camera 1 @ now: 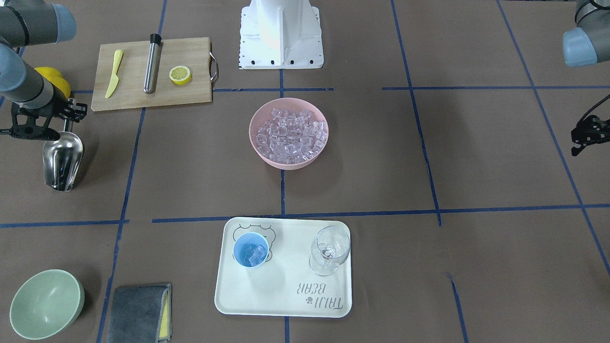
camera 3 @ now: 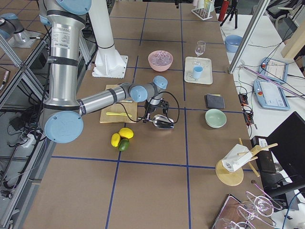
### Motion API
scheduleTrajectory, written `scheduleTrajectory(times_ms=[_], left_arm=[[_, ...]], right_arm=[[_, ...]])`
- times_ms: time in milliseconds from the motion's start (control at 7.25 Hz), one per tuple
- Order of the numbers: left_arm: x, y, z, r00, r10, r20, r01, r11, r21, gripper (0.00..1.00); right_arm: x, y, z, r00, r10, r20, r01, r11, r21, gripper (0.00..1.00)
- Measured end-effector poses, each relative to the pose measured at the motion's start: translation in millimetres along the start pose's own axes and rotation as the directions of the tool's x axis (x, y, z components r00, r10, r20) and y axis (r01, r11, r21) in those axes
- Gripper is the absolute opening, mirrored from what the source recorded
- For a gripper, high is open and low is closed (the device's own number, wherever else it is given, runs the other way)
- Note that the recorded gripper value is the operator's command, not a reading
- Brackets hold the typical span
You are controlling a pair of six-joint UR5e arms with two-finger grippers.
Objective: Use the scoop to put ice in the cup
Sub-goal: 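Lower the scoop onto the table and open the right gripper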
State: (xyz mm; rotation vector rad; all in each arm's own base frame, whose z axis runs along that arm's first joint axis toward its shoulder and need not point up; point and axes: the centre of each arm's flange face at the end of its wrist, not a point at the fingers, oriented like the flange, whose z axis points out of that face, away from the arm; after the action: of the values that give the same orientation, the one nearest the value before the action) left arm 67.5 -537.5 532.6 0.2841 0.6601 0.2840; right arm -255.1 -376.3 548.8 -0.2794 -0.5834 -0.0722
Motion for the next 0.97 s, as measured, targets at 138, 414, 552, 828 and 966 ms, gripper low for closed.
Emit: scheduleTrajectory(times_ms=[138, 414, 552, 828, 966], left_arm=[[-0.2, -0.4, 0.6, 1.0, 0.0, 0.0, 0.0, 1.0, -0.001, 1.0], [-0.9, -0.8, 1.9, 1.0, -0.001, 0.0, 0.001, 1.0, -0.003, 1.0], [-0.9, -1.1, 1.9, 1.0, -0.002, 0.0, 0.002, 1.0, -0.003, 1.0], [-1.5, -1.4, 1.1, 1.0, -0.003, 0.002, 0.003, 1.0, -0.001, 1.0], [-3.4, -0.1, 0.6, 1.0, -0.004, 0.004, 0.004, 1.0, -0.003, 1.0]], right_arm=[[2.5, 1.1, 1.5, 1.0, 0.0, -0.002, 0.0, 1.0, -0.002, 0.99], [2.3, 2.6, -1.0, 1.0, 0.002, 0.001, -0.002, 1.0, 0.002, 1.0], [2.1, 2.6, -4.3, 1.0, 0.0, 0.005, -0.001, 1.0, 0.01, 1.0], [13.9, -6.2, -29.5, 1.0, -0.001, 0.023, -0.001, 0.998, 0.065, 1.0], [32.6, -16.2, -46.7, 0.999, -0.031, 0.023, 0.028, 0.994, 0.107, 1.0]])
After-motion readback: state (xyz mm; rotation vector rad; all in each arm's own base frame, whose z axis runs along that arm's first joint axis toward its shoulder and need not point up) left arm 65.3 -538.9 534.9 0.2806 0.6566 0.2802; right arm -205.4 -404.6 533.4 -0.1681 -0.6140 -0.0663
